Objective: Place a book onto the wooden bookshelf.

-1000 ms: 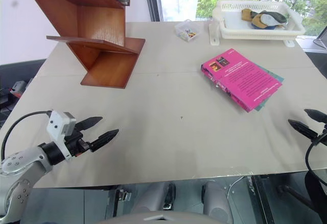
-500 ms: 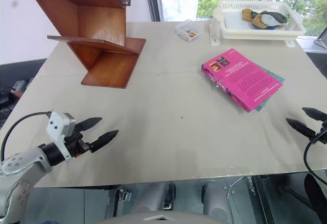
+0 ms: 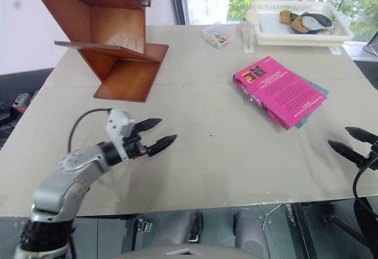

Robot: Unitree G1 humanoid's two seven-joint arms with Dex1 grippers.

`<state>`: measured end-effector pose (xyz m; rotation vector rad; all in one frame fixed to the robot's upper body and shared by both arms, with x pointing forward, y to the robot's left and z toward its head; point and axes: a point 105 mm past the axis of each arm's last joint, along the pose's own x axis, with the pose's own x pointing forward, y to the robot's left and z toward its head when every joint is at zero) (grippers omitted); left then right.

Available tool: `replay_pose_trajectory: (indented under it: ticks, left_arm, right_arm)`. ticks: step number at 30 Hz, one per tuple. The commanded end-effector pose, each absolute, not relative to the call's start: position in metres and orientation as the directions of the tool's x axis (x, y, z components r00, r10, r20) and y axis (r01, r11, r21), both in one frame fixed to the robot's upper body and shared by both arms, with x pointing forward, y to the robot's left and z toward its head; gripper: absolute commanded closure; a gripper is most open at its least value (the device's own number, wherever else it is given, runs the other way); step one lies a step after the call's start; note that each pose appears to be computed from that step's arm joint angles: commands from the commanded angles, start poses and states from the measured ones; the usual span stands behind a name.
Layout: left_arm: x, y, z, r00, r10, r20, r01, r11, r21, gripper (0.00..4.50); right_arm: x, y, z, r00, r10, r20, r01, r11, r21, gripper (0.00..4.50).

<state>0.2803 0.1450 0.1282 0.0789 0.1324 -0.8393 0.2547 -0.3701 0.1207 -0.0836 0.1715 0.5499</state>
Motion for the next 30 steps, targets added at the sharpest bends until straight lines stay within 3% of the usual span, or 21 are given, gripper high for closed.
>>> replay_pose_trajectory:
  ticks: [1,4,13,16,22,30]
  left_arm:
    - [0.282,0.152,0.129,0.653,-0.741,-0.161,0.754,0.655,0.044,0.07]
    - [0.282,0.161,0.13,0.645,-0.745,-0.171,0.76,0.648,0.048,0.07]
    - [0.277,0.186,0.158,0.619,-0.771,-0.15,0.785,0.612,0.093,0.07]
    - [0.272,0.192,0.17,0.616,-0.775,-0.144,0.788,0.602,0.127,0.07]
    - [0.265,0.197,0.182,0.63,-0.76,-0.157,0.776,0.608,0.169,0.07]
    - [0.262,0.192,0.178,0.642,-0.75,-0.159,0.766,0.62,0.172,0.07]
  right_arm:
    - [0.27,-0.394,0.129,0.935,0.298,-0.191,-0.333,0.923,-0.192,0.0]
    - [0.285,-0.408,0.125,0.965,0.158,-0.21,-0.207,0.949,-0.239,0.0]
    - [0.371,-0.374,0.164,0.992,0.116,-0.046,-0.121,0.984,-0.13,0.0]
    - [0.392,-0.371,0.181,0.999,0.047,-0.012,-0.048,0.994,-0.099,0.0]
    - [0.413,-0.378,0.203,0.991,-0.135,-0.011,0.135,0.988,0.08,0.0]
    - [0.432,-0.355,0.215,0.993,-0.119,-0.027,0.12,0.915,0.385,0.0]
